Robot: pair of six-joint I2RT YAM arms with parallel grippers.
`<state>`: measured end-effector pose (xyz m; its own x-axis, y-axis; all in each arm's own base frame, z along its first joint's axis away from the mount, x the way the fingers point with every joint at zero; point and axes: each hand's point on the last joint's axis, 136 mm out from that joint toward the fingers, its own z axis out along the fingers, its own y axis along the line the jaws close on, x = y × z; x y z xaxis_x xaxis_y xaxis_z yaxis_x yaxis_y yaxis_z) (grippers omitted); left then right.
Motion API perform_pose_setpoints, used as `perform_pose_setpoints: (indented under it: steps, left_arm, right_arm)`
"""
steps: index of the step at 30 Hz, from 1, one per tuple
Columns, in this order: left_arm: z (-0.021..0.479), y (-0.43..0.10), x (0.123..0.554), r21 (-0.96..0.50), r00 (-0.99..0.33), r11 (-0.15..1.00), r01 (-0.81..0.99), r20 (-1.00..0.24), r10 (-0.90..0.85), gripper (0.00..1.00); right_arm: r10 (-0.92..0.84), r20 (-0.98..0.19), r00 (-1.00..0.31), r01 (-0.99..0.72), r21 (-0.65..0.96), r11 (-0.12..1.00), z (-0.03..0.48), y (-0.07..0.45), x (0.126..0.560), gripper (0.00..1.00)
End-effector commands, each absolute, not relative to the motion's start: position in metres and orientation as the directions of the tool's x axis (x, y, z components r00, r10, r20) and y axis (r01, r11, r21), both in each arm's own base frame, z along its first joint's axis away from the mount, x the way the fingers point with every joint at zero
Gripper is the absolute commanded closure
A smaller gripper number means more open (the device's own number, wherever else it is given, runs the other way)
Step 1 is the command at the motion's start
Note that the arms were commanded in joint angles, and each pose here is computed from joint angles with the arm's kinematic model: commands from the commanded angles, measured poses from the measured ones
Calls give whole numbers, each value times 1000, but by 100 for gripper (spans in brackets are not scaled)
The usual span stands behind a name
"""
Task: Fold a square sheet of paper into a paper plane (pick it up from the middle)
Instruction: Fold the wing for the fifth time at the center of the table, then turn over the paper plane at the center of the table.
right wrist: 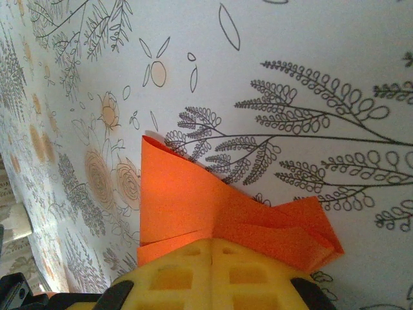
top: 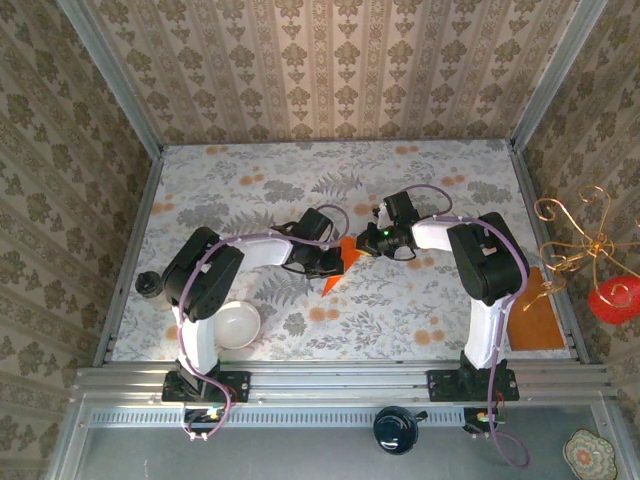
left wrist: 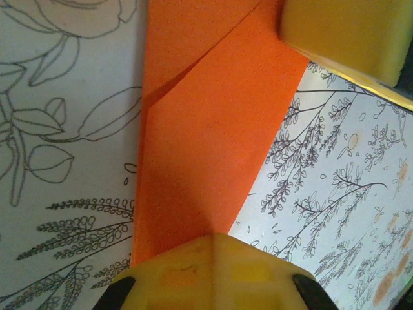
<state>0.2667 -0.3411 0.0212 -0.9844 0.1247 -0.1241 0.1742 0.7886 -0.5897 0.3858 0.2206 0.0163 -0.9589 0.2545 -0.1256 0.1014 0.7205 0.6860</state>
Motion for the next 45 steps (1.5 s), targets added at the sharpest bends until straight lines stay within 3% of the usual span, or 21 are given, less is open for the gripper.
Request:
perform_pose_setpoints:
  steps: [1, 10, 18, 21, 23, 32, 37, 45]
  left_arm:
    - [-7, -315, 245, -514, -994, 851, 106, -29, 106, 100]
    - [-1, -317, 244, -537, -993, 836, 113, -37, 110, 100]
    - [88, -340, 274, -652, -977, 733, 193, -194, 85, 97]
    - [114, -327, 282, -656, -968, 726, 205, -247, 50, 89]
    - [124, -310, 286, -646, -961, 737, 197, -275, 16, 81]
    - [120, -212, 296, -554, -930, 831, 57, -332, -157, 45]
    - [109, -177, 297, -505, -912, 863, 9, -358, -199, 23]
    - [90, -176, 284, -549, -917, 836, -5, -331, -223, 10]
  right_arm:
    - [295, -105, -950, 163, 639, 752, 0, 199, 392, 91]
    - [349, -171, -921, 170, 631, 757, 14, 176, 430, 88]
    - [372, -267, -889, 157, 586, 795, 60, 168, 419, 82]
    - [376, -320, -869, 179, 506, 844, 79, 156, 406, 76]
    - [372, -347, -861, 203, 437, 876, 86, 150, 394, 67]
    - [294, -353, -888, 205, 268, 941, 90, 180, 344, 39]
    - [215, -358, -909, 130, 246, 961, 84, 231, 331, 35]
    - [144, -349, -926, 117, 96, 988, 61, 250, 330, 34]
